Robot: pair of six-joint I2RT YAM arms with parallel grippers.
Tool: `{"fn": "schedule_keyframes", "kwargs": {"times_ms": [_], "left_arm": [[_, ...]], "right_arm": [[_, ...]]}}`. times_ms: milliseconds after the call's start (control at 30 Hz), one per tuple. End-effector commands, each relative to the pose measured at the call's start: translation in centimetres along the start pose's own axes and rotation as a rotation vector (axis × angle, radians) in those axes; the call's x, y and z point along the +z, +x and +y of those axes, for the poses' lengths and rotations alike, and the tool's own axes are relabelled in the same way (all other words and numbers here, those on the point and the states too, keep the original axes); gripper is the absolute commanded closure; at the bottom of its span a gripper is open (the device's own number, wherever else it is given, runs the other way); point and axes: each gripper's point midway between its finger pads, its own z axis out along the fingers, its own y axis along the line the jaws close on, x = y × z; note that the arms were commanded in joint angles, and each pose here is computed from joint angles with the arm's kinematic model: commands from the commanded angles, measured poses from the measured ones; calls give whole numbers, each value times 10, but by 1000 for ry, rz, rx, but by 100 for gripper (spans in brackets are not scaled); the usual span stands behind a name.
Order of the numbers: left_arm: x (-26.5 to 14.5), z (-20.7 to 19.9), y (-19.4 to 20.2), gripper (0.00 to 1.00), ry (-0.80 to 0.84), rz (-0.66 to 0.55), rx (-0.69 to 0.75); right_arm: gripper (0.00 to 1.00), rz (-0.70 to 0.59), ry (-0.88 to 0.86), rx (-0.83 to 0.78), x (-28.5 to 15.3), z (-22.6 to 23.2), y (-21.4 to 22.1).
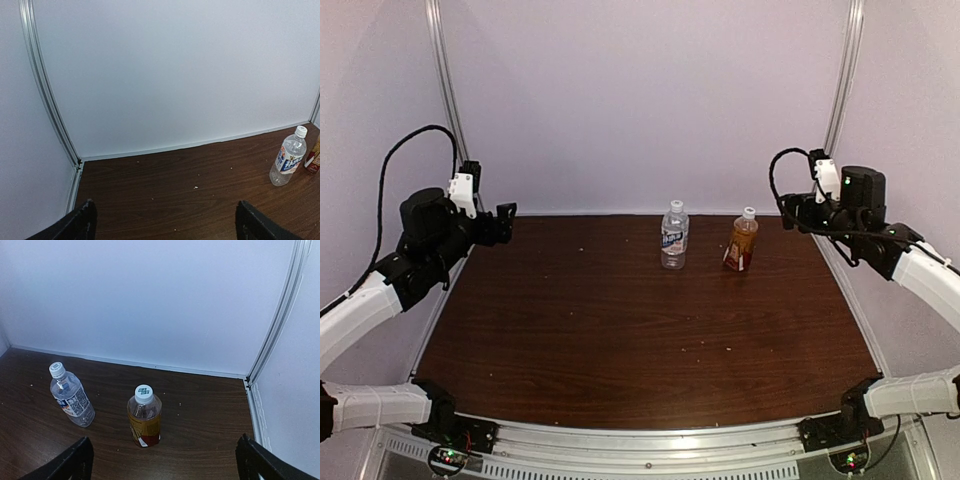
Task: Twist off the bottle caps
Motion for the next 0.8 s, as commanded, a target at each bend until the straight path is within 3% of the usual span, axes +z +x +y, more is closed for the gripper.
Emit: {"fn": "schedule_keyframes", "kwargs": {"times_ms": [0,367,767], "left_arm": [[0,0,-8,2,-8,-32,-16],[4,-3,-5,2,3,1,-21],[7,-8,-4,2,29,9,-29]], "right_arm": [[0,-19,29,5,-8,-5,-17],[0,82,109,-18,1,-15,-26],[0,200,-4,-58,67,17,-14]]}}
